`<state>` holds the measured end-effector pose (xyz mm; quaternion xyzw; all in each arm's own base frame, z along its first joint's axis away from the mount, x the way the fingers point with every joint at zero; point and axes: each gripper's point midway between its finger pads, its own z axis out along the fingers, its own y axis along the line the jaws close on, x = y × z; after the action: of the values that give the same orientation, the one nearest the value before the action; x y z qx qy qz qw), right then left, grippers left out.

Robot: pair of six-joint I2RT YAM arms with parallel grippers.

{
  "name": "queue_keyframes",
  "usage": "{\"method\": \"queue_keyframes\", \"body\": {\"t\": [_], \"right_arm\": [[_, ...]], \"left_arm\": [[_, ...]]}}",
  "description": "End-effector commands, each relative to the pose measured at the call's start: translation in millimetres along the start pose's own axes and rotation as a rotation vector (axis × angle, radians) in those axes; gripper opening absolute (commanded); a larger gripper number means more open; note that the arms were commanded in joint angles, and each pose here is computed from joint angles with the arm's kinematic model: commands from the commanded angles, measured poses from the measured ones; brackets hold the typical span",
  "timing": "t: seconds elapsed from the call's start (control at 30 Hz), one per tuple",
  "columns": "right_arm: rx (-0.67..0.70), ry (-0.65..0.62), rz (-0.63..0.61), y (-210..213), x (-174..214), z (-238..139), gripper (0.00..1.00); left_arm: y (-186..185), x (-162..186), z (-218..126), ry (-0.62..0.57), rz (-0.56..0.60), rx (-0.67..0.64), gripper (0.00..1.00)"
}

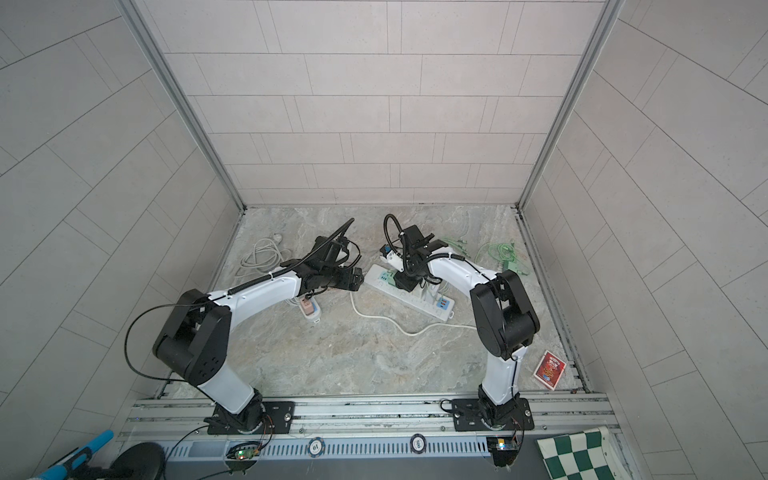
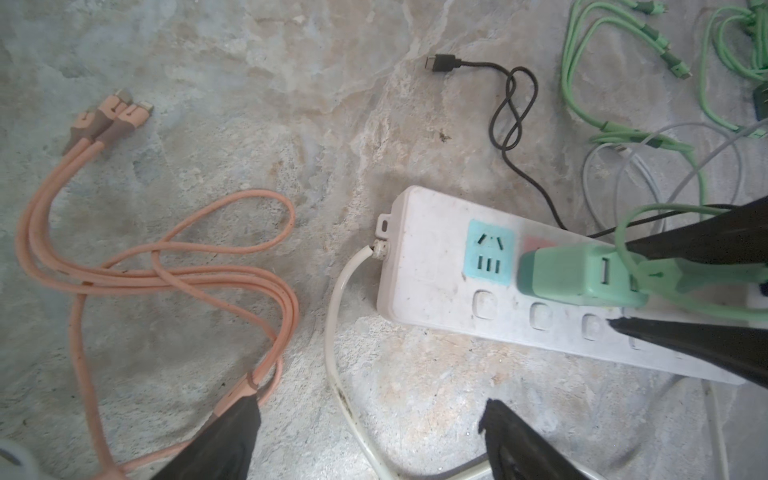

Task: Insert the plug
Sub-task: 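Open the right gripper and lift it off the seated green charger, then move the right gripper to the second green charger and grasp it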

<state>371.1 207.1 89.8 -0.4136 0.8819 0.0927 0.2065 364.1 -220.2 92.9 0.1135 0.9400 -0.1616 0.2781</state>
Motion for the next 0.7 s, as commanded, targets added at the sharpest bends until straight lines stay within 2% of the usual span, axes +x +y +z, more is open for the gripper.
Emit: {"method": "queue_keyframes", "body": {"t": [0.0, 0.17, 0.27, 0.37, 0.47, 0.67], "right_arm": [[0.009, -0.060, 0.015, 1, -15, -34, 0.45], [0.026, -0.177, 0.052, -1, -30, -75, 0.47], [0.072, -0.286, 0.174, -20, -31, -103, 0.47], [0.118, -0.425, 0.394, -58, -20, -129, 0.47], [0.191, -0.532, 0.674, -106, 8, -147, 0.47], [0.484, -0.454, 1.095, -188, 100, -151, 0.46]], "left_arm": [[1, -12, -11, -0.068, -0.009, 0.002, 0.92], [-6, -22, -20, -0.108, 0.002, 0.033, 0.93], [-8, -24, -26, -0.125, 0.008, 0.046, 0.95], [-4, -19, -32, -0.136, -0.004, 0.029, 0.96], [4, -8, -37, -0.150, -0.048, 0.008, 0.97], [6, 7, -37, -0.246, -0.136, 0.066, 1.00]]}}
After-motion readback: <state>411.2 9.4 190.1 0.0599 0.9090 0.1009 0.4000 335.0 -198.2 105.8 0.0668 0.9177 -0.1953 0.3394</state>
